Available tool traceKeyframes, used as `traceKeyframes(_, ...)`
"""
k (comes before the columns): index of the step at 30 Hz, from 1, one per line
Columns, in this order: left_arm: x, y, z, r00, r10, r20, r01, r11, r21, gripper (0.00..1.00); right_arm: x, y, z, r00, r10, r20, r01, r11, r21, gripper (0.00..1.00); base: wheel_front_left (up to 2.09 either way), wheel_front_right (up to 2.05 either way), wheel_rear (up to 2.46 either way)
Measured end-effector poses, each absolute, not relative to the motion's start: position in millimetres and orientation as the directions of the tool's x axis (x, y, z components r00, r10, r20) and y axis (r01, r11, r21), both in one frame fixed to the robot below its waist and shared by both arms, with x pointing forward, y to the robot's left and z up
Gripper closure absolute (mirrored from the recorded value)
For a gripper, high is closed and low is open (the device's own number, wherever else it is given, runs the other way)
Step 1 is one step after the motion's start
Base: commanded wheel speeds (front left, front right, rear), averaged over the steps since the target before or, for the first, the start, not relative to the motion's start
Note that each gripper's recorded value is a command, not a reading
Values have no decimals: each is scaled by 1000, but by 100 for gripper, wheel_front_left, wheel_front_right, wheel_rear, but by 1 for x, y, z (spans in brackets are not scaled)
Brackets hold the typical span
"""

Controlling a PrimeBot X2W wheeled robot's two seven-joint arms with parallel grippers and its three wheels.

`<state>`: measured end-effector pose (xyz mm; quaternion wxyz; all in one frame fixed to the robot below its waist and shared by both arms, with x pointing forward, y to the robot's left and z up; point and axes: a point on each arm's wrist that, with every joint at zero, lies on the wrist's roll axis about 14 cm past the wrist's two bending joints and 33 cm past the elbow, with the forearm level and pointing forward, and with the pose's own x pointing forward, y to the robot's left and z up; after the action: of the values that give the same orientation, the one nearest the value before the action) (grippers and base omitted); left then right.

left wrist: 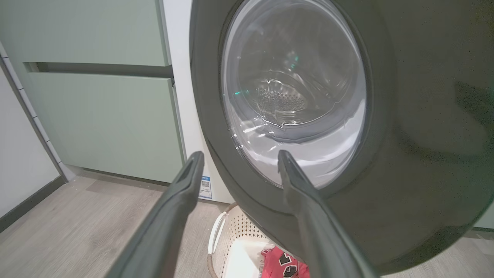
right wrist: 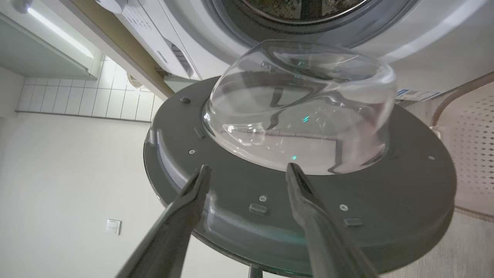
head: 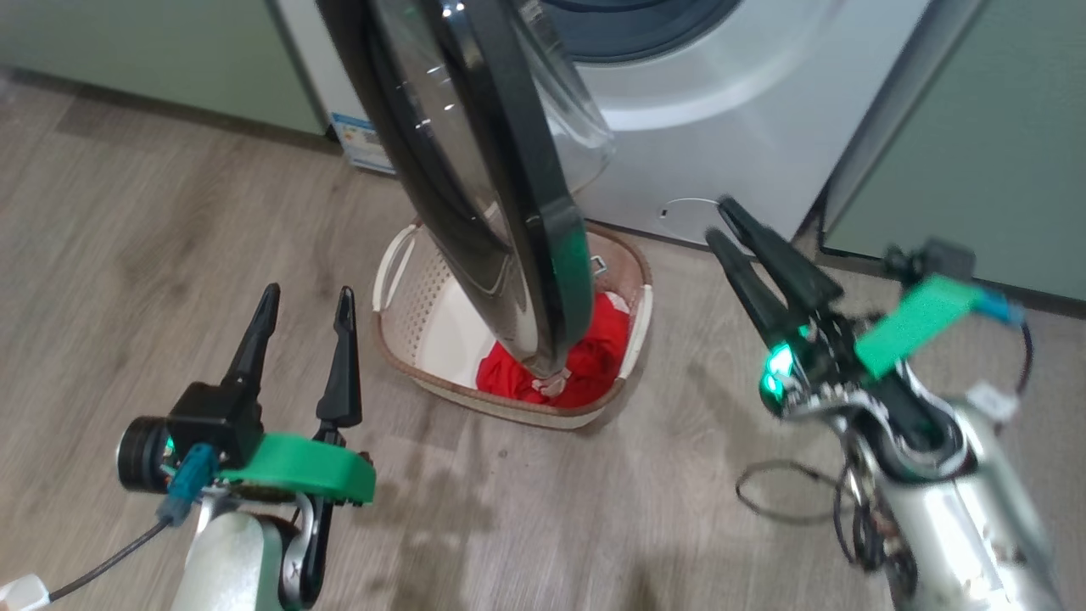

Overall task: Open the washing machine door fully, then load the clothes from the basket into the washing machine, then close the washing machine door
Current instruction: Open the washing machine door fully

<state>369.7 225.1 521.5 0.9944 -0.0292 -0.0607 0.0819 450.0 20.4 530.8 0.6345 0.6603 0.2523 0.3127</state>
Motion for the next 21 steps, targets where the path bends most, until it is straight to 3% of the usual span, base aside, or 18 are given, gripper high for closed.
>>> traceKeyframes(7,377,213,520,986,122,115,-115,991,-69,0,427,-24,509,799,601,36,-40,-6,999,0,0,0,0)
traceKeyframes(15,377,205,520,989,94,116,-86,994,-67,0,404,-60,498,890,456,-14,-58,143,988,0,0,0,0)
traceKeyframes(21,377,201,512,992,81,92,-76,995,-64,0,407,-90,504,949,315,11,-125,342,931,0,0,0,0)
